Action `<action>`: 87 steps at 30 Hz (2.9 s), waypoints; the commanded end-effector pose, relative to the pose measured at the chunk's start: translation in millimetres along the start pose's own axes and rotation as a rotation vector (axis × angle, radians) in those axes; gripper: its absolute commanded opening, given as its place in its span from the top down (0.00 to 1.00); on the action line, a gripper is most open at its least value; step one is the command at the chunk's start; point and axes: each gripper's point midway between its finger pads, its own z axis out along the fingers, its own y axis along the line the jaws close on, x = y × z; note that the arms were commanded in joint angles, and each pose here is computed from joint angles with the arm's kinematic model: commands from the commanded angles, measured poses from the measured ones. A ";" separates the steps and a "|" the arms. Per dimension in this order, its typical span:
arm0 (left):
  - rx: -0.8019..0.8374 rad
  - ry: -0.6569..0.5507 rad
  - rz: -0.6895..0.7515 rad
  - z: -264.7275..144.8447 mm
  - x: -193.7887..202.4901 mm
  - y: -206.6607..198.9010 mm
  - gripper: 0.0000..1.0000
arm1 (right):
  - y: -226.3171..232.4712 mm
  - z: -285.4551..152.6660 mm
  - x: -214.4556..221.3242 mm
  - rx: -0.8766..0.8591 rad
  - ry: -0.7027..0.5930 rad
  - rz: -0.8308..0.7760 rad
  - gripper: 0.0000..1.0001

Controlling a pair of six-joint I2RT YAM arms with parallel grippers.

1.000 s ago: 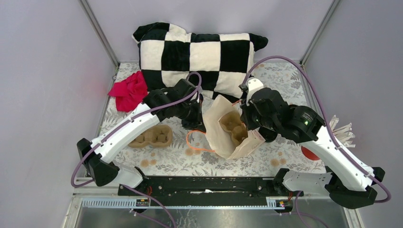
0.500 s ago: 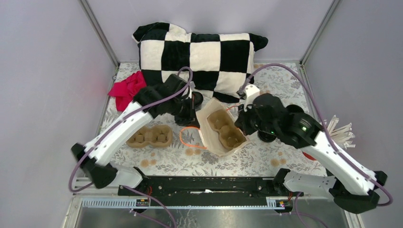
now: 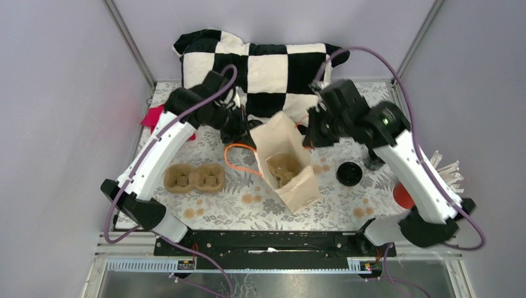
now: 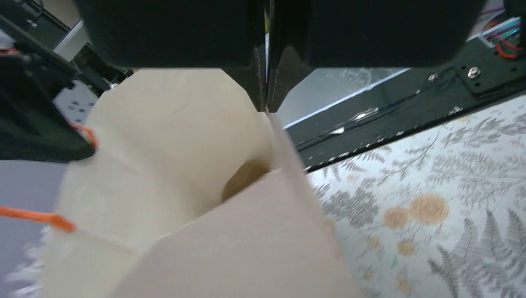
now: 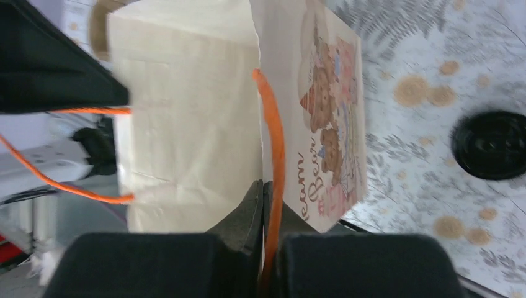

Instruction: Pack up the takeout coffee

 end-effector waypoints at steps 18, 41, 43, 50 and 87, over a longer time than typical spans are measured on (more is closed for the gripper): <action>0.213 0.004 -0.063 -24.3 -9.4 -23.2 1.00 | 11.7 6.5 -2.9 -0.146 0.163 0.163 1.00; 0.137 -0.145 0.092 -37.3 -22.6 -35.8 1.00 | 48.9 -33.2 -32.2 -0.259 -0.010 0.022 1.00; 0.033 0.005 0.000 14.1 -3.8 15.5 1.00 | 26.2 12.1 3.1 -0.216 0.083 0.038 1.00; 0.189 -0.276 0.193 -48.0 -25.1 -37.4 1.00 | 58.4 -38.1 -41.7 -0.280 -0.230 -0.214 1.00; -0.305 -0.404 0.222 -38.1 11.8 68.7 1.00 | 62.5 24.1 -19.0 -0.256 -0.032 -0.112 0.56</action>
